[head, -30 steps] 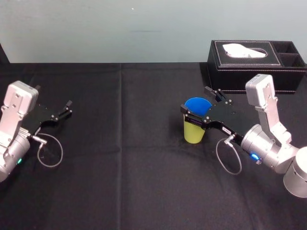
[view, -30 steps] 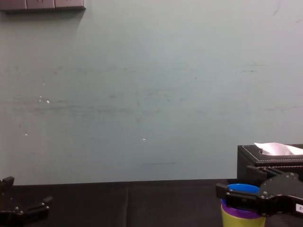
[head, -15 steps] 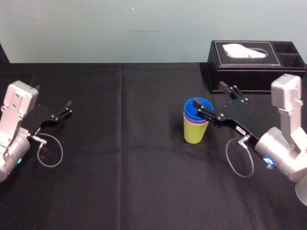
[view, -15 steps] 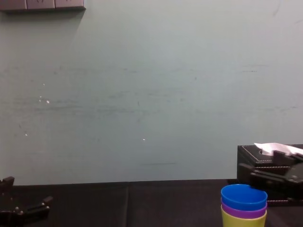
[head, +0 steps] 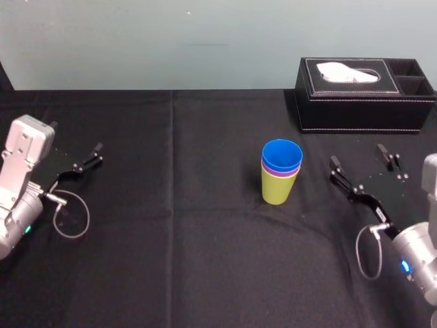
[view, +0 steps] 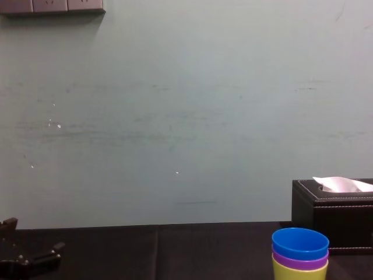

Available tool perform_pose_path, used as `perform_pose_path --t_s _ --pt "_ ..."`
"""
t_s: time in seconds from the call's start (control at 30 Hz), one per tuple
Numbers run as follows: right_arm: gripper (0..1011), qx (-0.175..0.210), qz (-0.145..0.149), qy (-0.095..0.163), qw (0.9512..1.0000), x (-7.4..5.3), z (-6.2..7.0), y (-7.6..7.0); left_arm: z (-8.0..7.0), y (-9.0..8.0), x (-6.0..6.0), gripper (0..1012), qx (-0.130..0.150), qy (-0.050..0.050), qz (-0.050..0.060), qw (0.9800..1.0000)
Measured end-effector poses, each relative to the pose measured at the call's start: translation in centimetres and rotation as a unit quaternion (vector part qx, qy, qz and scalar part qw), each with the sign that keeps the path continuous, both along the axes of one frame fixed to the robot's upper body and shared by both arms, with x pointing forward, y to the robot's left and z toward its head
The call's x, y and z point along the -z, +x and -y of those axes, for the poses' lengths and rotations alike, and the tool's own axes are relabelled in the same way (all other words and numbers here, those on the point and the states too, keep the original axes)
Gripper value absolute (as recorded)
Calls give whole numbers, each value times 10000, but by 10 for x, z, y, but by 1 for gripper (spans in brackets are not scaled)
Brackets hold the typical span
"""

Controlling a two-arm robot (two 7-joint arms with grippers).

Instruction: Stack the three plastic cups sequentially using one hand.

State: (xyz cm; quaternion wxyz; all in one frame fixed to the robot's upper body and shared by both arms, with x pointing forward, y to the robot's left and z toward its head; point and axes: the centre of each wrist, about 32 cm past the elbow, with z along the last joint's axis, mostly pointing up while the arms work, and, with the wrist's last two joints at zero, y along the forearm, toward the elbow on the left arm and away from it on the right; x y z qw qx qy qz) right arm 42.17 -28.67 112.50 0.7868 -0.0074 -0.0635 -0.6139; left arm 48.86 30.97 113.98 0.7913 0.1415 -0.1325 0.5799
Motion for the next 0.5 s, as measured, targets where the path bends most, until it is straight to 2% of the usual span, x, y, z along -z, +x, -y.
perform_pose_path --t_s 0.1,0.27,0.5 --pt "1002 203 24 -180 9996 5 -2 -2 0 0 0 1011 0 0 0 10000" --pt "1002 267 -35 -396 9989 13 -3 -1 0 0 0 1011 0 0 0 10000" --pt "1002 266 -31 -403 9988 13 -4 -1 0 0 0 1011 0 0 0 10000"
